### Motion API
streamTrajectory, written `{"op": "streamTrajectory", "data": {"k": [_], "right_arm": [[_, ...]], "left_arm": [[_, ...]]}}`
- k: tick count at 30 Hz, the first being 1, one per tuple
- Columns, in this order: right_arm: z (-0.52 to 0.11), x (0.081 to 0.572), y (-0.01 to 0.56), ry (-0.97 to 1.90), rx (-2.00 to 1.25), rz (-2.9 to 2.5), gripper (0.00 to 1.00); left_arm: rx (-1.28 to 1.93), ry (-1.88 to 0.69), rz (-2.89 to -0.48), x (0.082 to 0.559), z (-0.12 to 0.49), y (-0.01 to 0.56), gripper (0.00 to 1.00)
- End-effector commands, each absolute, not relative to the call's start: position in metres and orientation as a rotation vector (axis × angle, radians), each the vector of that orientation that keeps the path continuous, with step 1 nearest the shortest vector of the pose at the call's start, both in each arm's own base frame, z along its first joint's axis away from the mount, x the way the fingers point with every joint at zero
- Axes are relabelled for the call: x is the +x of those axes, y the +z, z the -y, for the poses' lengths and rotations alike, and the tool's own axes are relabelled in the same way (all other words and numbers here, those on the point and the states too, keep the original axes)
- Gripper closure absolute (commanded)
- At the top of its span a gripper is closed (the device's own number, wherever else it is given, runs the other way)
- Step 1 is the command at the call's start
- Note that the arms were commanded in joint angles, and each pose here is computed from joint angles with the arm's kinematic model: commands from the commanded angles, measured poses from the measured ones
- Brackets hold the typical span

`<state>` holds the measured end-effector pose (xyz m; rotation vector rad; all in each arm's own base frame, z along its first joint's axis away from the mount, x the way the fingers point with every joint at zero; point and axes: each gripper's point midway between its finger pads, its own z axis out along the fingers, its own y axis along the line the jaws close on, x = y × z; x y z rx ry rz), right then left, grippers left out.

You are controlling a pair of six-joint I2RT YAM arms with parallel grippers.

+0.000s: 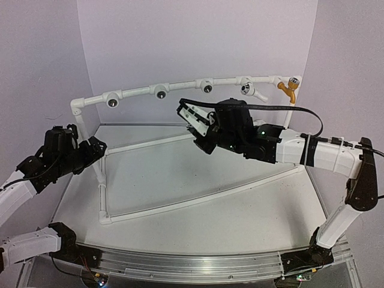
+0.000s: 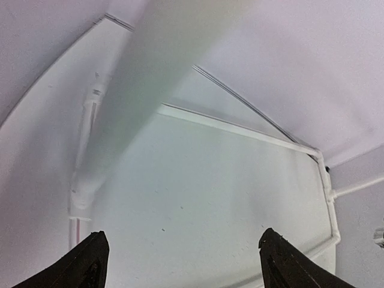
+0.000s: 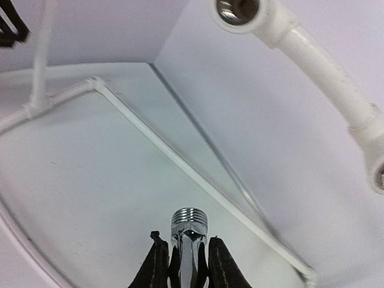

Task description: Install the water faucets

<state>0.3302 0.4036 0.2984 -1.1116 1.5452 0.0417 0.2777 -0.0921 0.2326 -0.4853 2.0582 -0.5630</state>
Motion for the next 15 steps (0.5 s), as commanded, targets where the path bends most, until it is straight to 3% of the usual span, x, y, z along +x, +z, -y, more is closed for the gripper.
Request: {"op": "streamTrajectory", "data": {"k": [1, 9, 15], "right_arm": [[-0.358, 0.357, 0.335, -0.458, -1.115, -1.446, 1.0], [-0.341, 0.37, 0.353, -0.578, -1.104, -1.377, 1.0], [-0.337, 0.37, 0.37, -0.756, -1.05, -1.235, 1.0]], "left_arm": [[-0.599, -0.382, -1.938, 0.286, 0.042, 0.245, 0.11], [-0.468, -0.434, -1.883, 0.328, 0.036, 0.264, 0.06], [-0.355, -0.373, -1.783, 0.34, 0.035, 0.281, 0.12]]}}
